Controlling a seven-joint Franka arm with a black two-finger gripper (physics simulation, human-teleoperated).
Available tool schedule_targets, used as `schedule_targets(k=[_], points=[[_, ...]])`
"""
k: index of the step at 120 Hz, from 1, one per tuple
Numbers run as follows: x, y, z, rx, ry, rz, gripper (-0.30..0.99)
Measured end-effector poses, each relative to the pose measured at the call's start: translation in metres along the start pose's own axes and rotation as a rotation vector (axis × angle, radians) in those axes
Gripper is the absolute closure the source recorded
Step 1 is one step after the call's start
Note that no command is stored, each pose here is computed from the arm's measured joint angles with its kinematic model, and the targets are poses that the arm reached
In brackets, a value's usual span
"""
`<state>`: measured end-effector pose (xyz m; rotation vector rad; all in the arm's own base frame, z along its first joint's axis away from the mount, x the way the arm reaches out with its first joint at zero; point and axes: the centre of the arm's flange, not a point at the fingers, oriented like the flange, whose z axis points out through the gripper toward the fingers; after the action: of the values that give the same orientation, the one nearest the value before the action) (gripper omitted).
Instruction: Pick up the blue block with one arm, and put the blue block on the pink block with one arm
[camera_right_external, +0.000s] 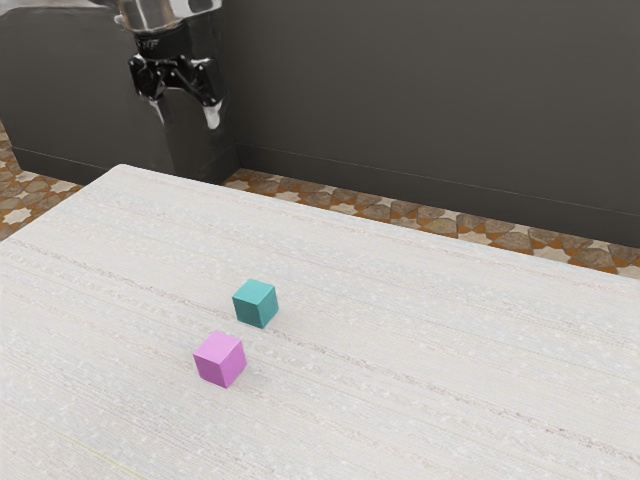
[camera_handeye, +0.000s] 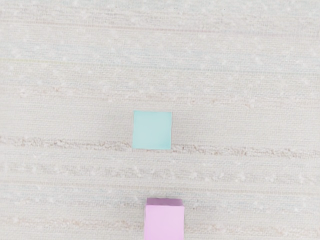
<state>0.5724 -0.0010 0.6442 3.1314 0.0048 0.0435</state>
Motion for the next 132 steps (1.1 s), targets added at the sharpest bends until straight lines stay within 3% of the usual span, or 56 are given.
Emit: schedule_targets(k=[9, 17, 32, 43, 51, 58, 62, 69, 82, 92, 105, 132], points=[[0.029, -0.038, -0.035, -0.014, 0.043, -0.082, 0.0], [0.029, -0.061, -0.039, -0.025, 0.021, -0.128, 0.0], [0.025, -0.062, -0.037, -0.041, -0.031, -0.134, 0.0], [-0.032, -0.035, -0.141, -0.048, 0.14, -0.064, 0.0], [-0.053, 0.01, -0.166, -0.007, 0.17, 0.031, 0.0], [-0.04, 0.064, -0.142, 0.119, 0.117, 0.125, 0.0], [-0.031, 0.088, -0.122, 0.155, 0.073, 0.171, 0.0], [-0.005, 0.067, -0.078, 0.192, -0.018, 0.148, 0.0], [0.022, 0.019, 0.025, 0.194, -0.175, 0.115, 0.0], [0.013, 0.01, 0.097, 0.161, -0.236, 0.133, 0.0], [0.001, -0.012, 0.174, 0.114, -0.26, 0.12, 0.0], [0.04, -0.018, 0.261, 0.062, -0.188, 0.137, 0.0]])
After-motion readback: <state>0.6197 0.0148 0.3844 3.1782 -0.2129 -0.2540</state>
